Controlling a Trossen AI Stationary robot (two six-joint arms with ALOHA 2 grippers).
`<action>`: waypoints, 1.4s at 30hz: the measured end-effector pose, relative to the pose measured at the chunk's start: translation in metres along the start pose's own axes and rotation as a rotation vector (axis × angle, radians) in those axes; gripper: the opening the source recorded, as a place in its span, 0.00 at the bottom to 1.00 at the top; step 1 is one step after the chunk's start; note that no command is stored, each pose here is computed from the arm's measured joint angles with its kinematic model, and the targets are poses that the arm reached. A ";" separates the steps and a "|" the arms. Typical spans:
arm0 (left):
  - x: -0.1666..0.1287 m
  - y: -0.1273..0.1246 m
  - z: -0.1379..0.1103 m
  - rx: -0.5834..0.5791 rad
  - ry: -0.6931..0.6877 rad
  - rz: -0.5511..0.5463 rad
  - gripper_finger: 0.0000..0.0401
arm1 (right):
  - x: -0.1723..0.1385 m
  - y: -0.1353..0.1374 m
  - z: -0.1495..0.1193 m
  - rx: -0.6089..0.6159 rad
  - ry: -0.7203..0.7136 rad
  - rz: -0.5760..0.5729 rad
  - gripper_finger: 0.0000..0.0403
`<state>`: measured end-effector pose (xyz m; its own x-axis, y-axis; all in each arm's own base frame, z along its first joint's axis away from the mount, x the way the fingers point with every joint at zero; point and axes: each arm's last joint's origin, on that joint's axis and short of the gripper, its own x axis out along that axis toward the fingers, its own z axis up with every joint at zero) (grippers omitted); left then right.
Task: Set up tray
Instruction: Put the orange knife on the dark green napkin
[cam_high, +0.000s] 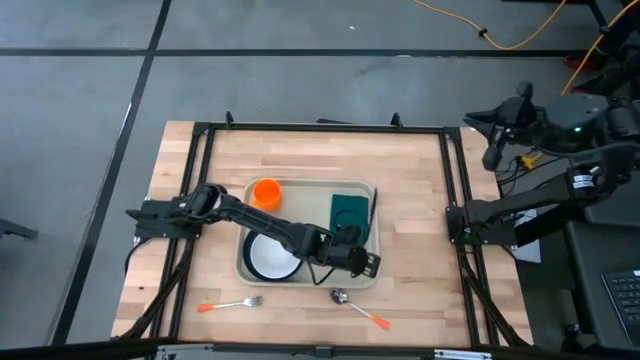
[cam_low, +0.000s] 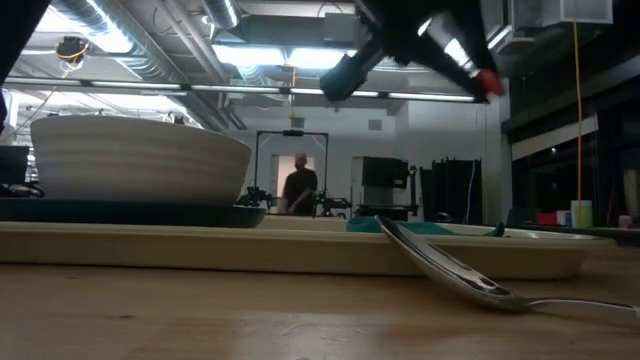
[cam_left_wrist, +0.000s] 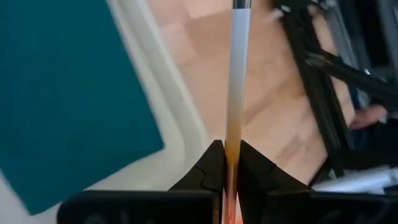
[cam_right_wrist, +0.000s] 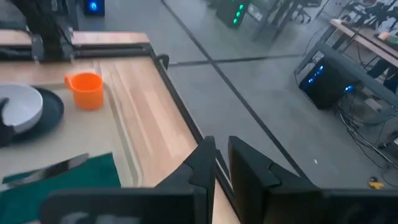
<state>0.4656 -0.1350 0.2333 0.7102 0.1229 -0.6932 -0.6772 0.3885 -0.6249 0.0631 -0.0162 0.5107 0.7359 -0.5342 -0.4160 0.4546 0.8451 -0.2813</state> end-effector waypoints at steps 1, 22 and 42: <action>0.002 0.003 0.001 -0.018 -0.001 0.013 0.02 | -0.001 -0.001 0.000 0.005 -0.008 0.000 0.12; 0.063 0.053 0.033 -0.095 0.210 0.041 0.02 | 0.001 0.002 0.004 -0.137 -0.029 0.026 0.12; 0.088 0.066 0.031 -0.149 0.231 0.048 0.02 | 0.001 0.001 0.004 -0.278 -0.031 0.022 0.12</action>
<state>0.4893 -0.0697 0.1419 0.6251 -0.0803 -0.7764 -0.7421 0.2469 -0.6231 0.0664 -0.0155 0.5131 0.7609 -0.5114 -0.3995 0.2865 0.8171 -0.5003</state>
